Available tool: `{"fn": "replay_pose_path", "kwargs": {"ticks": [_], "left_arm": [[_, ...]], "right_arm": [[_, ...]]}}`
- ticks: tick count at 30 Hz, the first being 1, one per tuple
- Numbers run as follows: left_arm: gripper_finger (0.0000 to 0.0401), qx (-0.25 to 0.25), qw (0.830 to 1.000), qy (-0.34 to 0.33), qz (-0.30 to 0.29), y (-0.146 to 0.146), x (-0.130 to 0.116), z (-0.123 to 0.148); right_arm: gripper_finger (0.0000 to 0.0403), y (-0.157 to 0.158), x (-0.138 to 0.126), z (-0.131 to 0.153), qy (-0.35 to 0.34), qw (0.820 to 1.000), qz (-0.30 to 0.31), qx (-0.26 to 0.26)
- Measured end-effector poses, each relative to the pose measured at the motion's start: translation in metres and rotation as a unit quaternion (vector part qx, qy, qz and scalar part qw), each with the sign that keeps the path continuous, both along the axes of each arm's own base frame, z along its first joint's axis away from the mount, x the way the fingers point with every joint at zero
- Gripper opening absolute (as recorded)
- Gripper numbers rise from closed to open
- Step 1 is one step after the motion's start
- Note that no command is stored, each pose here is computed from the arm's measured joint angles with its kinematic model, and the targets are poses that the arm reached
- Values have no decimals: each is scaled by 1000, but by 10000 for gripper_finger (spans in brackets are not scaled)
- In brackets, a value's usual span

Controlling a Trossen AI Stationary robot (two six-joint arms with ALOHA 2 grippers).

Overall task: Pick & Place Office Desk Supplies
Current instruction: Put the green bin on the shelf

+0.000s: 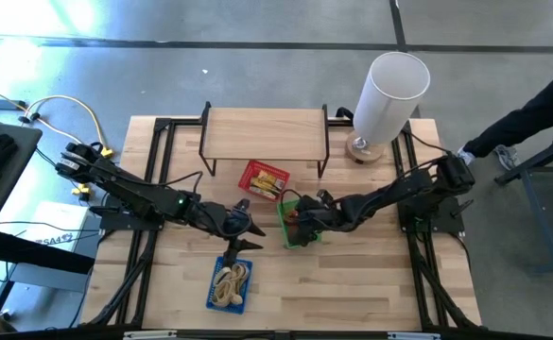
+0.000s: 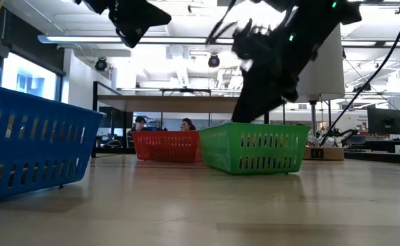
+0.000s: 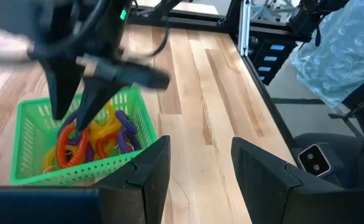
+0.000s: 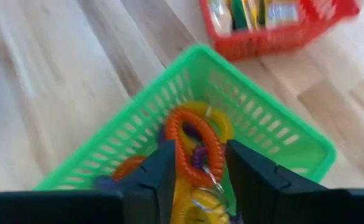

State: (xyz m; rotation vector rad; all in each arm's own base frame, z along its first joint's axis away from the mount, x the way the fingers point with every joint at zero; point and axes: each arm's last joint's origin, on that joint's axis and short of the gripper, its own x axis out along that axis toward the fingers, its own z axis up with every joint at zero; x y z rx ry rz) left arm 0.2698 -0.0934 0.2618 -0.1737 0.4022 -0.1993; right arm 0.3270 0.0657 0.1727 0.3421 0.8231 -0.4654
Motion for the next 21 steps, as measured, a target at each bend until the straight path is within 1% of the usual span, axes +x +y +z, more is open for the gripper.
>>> {"fn": "replay_pose_path", "kwargs": {"ticks": [4, 7, 8, 10, 13, 14, 15, 17, 21], "left_arm": [[165, 3, 1000, 8, 0, 0, -1, -1], [165, 4, 1000, 11, 1, 1, -1, -2], [165, 5, 1000, 15, 0, 1, -1, -2], [165, 8, 1000, 23, -2, -1, -3, -4], [165, 13, 999, 41, -5, -2, -5, -7], [165, 15, 999, 46, -6, -2, -5, -8], [165, 16, 999, 49, -8, -3, -6, -9], [165, 18, 998, 54, -11, -5, -7, -9], [165, 19, 998, 55, -18, -8, -8, -10]], "right_arm": [[116, 4, -7, 12, -1, 999, 20, -30], [107, 9, -12, 25, -14, 997, 59, -45], [105, 12, -15, 30, -12, 995, 82, -52], [101, 22, -19, 37, -14, 988, 146, -50], [99, 39, -26, 37, 7, 966, 255, -36], [99, 44, -29, 36, 18, 958, 283, -35], [99, 48, -32, 35, 24, 953, 299, -37], [99, 54, -34, 31, 37, 947, 314, -51], [100, 58, -33, 22, 54, 946, 308, -91]]}}
